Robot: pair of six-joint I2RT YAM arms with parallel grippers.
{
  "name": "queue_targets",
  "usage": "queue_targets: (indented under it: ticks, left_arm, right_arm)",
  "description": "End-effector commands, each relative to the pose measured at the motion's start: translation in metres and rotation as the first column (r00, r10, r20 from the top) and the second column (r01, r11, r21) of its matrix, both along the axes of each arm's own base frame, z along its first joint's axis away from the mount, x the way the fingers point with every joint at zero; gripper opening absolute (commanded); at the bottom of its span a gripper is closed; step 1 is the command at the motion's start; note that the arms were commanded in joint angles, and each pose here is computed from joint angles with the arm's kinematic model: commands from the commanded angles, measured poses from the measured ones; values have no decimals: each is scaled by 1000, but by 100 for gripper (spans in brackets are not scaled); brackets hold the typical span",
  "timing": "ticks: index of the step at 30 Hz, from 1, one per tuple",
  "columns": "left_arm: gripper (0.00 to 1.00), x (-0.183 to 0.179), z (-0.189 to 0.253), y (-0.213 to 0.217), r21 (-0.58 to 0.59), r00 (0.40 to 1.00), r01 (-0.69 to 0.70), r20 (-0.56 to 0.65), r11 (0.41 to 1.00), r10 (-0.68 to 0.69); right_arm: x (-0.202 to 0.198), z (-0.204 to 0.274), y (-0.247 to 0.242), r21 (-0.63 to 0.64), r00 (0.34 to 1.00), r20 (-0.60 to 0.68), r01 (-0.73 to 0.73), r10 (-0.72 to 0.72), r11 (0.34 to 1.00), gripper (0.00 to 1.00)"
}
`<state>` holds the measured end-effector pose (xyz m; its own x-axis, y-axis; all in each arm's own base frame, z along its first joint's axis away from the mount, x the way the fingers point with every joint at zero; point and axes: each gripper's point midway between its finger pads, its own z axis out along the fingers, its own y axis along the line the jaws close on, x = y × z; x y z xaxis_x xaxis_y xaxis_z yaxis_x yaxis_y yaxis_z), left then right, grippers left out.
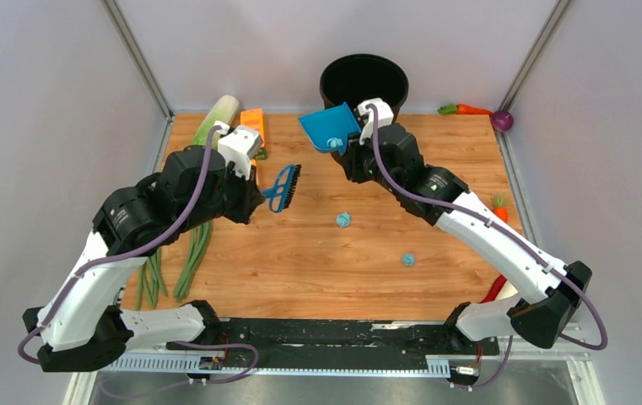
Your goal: Sweep away the paper scraps from the table
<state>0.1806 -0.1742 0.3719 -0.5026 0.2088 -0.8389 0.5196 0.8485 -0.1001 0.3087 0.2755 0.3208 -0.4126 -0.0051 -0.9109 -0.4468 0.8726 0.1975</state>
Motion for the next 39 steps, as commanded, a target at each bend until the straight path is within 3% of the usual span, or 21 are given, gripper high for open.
queue_targets:
  ticks: [1, 11, 27, 39]
  left_arm:
    - [0, -5, 4, 0, -49, 1000, -6, -3, 999, 6]
    - [0, -1, 7, -27, -91, 998, 47, -40, 995, -51]
    - [0, 6, 9, -38, -78, 997, 64, -42, 995, -67]
    - [0, 8, 7, -34, -54, 998, 54, -31, 997, -56]
  right_arm:
    - [17, 26, 0, -4, 998, 62, -4, 4, 1000, 0]
    - [77, 44, -1, 36, 997, 67, 43, -45, 998, 0]
    - [175, 87, 4, 264, 997, 54, 36, -52, 964, 0]
    - [192, 94, -12, 565, 998, -23, -34, 57, 824, 0]
